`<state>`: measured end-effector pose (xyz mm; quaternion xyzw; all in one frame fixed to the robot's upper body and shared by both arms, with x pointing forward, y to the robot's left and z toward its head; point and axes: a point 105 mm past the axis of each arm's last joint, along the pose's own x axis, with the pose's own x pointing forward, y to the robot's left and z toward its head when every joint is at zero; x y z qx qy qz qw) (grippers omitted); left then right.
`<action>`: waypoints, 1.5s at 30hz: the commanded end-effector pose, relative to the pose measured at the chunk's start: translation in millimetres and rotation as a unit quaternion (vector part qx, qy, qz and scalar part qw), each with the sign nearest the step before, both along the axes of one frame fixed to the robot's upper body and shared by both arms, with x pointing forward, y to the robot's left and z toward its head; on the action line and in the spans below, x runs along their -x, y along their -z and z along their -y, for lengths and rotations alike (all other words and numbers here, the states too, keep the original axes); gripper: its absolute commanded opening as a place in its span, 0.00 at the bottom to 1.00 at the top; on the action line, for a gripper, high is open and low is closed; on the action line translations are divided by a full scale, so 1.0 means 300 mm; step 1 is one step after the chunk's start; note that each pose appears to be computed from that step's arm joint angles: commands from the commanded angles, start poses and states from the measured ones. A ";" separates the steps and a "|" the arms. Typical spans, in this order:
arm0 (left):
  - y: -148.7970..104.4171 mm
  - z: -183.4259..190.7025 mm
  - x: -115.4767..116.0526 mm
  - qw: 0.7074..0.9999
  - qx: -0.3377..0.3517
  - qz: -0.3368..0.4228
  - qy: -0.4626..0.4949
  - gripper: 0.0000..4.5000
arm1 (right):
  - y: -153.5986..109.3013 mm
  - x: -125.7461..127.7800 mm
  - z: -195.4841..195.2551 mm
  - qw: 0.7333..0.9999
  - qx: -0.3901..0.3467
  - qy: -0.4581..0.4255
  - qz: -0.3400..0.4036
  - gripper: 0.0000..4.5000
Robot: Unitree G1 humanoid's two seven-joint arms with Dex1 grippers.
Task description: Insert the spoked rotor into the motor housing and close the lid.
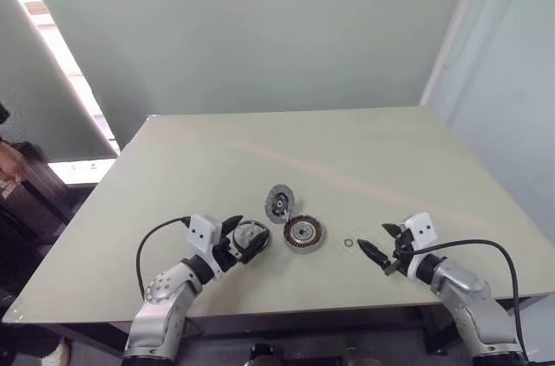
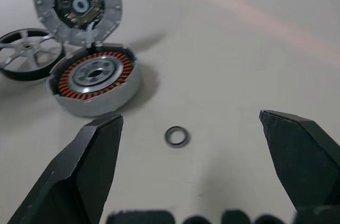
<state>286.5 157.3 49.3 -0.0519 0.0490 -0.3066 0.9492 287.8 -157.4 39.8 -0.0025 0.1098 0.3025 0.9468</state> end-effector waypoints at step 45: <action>-0.004 0.120 0.067 0.993 -0.019 -0.020 0.114 0.99 | 0.049 -0.075 -0.109 0.999 0.022 -0.017 -0.027 1.00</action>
